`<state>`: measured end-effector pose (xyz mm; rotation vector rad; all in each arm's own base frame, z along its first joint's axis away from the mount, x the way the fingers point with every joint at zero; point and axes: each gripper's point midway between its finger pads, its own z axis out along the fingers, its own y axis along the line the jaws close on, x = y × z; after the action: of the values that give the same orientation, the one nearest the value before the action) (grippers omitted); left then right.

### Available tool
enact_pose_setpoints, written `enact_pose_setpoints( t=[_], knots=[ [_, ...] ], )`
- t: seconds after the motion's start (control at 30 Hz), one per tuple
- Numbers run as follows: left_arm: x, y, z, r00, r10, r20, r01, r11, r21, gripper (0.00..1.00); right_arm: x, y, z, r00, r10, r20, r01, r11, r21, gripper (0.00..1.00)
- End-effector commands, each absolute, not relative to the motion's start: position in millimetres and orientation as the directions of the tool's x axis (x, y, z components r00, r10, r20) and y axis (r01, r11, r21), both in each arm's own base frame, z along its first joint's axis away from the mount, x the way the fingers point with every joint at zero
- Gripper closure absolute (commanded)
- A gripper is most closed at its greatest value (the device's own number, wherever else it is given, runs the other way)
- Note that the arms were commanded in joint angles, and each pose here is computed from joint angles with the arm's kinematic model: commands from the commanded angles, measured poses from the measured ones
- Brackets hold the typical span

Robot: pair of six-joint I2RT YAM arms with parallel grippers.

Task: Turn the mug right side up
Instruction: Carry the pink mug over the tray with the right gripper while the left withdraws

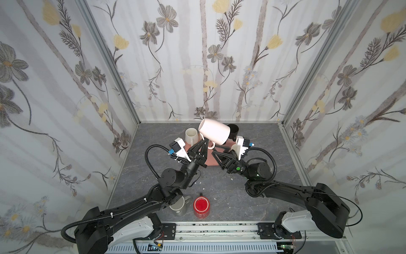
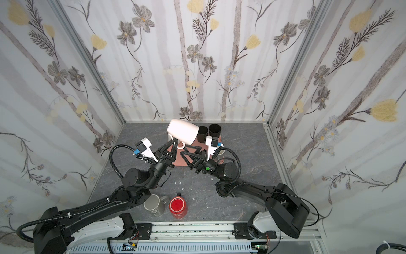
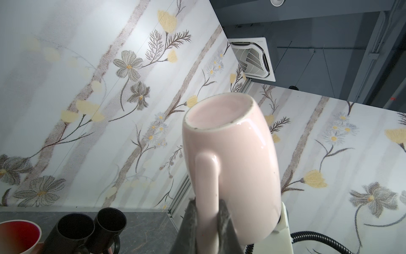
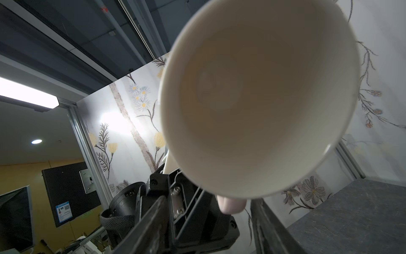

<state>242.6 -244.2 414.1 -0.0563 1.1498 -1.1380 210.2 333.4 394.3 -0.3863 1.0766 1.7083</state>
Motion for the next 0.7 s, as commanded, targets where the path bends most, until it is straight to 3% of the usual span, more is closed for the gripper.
enact_pose_setpoints(
  t=[0.0, 0.27, 0.43, 0.5, 0.53, 0.6, 0.67],
  knots=[
    [230, -232, 442, -0.025, -0.809, -0.588, 0.734, 0.384, -0.560, 1.00, 207, 332, 412, -0.405, 0.630, -0.663, -0.892, -0.115, 0.436, 0.45],
    [233, -235, 438, -0.039, -0.806, -0.590, 0.723, 0.384, -0.574, 1.00, 209, 334, 417, -0.414, 0.654, -0.633, -0.892, -0.155, 0.424, 0.69],
    [236, -235, 432, -0.044, -0.799, -0.600, 0.705, 0.401, -0.585, 1.00, 212, 332, 418, -0.411, 0.660, -0.629, -0.890, -0.142, 0.432, 1.00],
    [240, -234, 427, -0.048, -0.790, -0.612, 0.681, 0.422, -0.598, 0.98, 217, 329, 418, -0.399, 0.667, -0.630, -0.887, -0.106, 0.449, 1.00],
    [241, -233, 425, -0.050, -0.787, -0.615, 0.673, 0.429, -0.603, 0.85, 219, 327, 415, -0.395, 0.666, -0.633, -0.884, -0.086, 0.460, 1.00],
    [242, -228, 418, -0.050, -0.786, -0.616, 0.649, 0.443, -0.618, 0.38, 228, 322, 405, -0.394, 0.658, -0.641, -0.863, -0.025, 0.505, 1.00],
    [245, -223, 410, -0.048, -0.775, -0.630, 0.616, 0.474, -0.630, 0.14, 234, 318, 394, -0.402, 0.636, -0.659, -0.839, 0.033, 0.543, 1.00]
  ],
)
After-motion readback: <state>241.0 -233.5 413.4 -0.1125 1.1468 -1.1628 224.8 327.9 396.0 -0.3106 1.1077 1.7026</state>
